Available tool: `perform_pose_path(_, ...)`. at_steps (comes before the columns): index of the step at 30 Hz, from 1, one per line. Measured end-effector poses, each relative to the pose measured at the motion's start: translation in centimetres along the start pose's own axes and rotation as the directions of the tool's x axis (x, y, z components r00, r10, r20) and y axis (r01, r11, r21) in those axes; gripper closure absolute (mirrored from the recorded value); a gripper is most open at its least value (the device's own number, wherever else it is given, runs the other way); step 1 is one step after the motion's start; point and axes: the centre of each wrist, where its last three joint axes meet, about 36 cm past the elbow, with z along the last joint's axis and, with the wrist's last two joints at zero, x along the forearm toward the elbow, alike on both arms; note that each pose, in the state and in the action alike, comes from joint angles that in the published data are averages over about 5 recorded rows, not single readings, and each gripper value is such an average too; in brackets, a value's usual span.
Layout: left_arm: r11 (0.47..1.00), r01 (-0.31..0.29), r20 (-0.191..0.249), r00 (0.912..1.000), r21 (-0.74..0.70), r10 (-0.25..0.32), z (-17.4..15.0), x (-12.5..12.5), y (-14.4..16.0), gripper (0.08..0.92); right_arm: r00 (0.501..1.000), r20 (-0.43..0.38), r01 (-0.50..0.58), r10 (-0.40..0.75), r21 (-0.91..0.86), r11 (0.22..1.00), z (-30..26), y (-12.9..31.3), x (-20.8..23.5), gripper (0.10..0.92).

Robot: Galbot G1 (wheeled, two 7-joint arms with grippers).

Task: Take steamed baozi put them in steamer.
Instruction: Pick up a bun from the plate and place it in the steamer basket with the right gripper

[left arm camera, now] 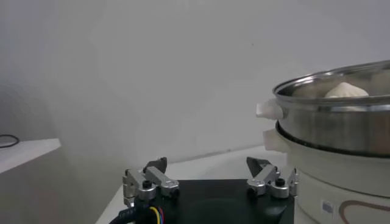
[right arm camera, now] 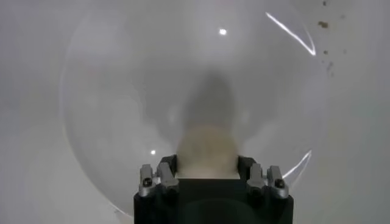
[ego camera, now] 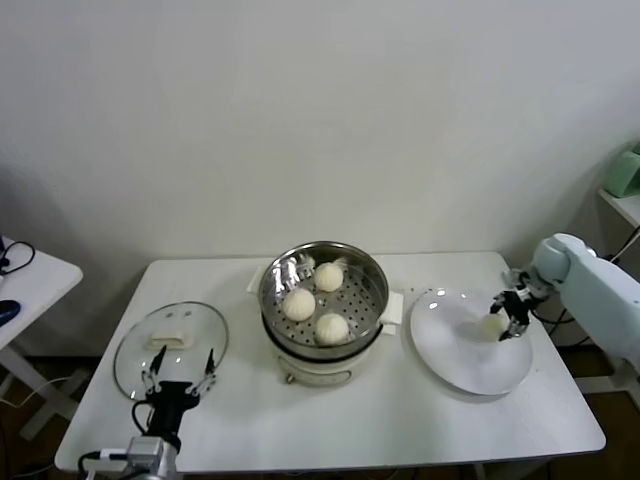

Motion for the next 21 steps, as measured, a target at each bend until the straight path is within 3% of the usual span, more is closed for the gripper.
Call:
perform_pose_path(10, 1.0, -0.013, 0.008, 0.9999, 0.002, 0.013, -0.1, 0.1, -0.4, 0.177, 0.993, 0.094, -0.071, 0.076, -0.048, 0.996, -4.3, -5.2, 7.9, 0.377)
perform_pose_path(21, 0.999, -0.024, 0.041, 0.9989, 0.025, 0.023, -0.6, 0.2, -1.3, 0.177, 0.964, 0.235, -0.111, 0.124, -0.065, 0.992, -14.7, -9.6, 15.8, 0.377)
